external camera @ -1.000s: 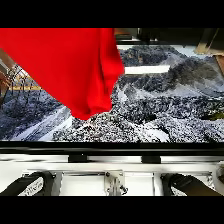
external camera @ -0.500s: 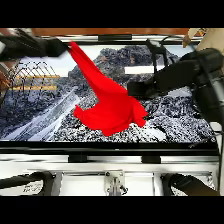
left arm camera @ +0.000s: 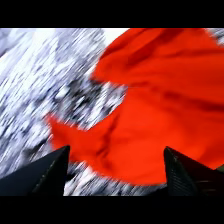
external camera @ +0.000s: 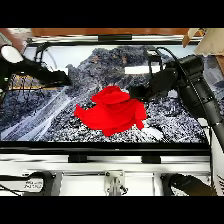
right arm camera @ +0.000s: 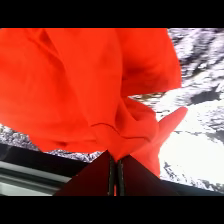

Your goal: Fold the shirts.

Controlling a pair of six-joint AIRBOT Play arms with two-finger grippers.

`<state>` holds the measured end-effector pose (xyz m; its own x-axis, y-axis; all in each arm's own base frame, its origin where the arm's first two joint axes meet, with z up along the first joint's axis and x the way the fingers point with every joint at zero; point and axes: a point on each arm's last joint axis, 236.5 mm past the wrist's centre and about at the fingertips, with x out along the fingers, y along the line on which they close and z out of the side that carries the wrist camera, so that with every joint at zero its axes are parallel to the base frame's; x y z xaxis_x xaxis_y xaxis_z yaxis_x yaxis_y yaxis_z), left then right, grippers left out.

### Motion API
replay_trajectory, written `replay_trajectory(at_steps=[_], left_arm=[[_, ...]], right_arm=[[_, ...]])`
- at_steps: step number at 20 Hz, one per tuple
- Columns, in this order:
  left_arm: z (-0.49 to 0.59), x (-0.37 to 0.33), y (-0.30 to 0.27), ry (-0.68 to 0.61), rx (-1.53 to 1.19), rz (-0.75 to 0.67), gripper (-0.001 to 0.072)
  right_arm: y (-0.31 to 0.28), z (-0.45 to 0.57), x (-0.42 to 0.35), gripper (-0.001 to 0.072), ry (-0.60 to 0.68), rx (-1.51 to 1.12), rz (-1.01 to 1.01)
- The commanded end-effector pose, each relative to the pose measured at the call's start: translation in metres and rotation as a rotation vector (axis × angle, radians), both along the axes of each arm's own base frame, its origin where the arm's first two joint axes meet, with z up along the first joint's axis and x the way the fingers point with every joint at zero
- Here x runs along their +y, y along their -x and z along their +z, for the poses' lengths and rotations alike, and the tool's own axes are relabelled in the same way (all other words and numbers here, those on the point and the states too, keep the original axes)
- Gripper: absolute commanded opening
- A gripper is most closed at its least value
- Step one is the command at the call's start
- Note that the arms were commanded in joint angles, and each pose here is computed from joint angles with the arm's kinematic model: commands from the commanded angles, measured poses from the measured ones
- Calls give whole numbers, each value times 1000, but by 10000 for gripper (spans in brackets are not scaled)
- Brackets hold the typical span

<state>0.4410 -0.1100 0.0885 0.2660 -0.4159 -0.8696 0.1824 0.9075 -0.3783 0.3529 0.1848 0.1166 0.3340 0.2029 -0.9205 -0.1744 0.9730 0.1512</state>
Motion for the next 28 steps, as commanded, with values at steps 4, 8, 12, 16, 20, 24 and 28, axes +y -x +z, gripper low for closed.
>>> replay_trajectory(at_steps=[4, 8, 12, 16, 20, 24, 28], left_arm=[[-82, 25, 92, 53, 335, 118, 715], [-146, -44, 134, 158, 414, 90, 715], [-168, -79, 151, 128, 401, 46, 715], [-174, -118, 140, 157, 338, 75, 714], [-189, -129, 123, 181, 333, 203, 667], [-188, -130, 122, 186, 324, 182, 32], [-135, -137, 101, 199, 127, 22, 32]], right_arm=[[-4, 0, -2, 55, 10, -15, -4], [-4, 0, -2, 55, 8, -13, -8], [-4, -1, -2, 55, 8, -12, -8], [-2, -1, -1, 56, 5, -6, -7], [-1, -1, -1, 55, 6, -1, -6], [-2, -1, -2, 55, 9, -3, -7], [-2, -1, -3, 55, 15, -7, -3]])
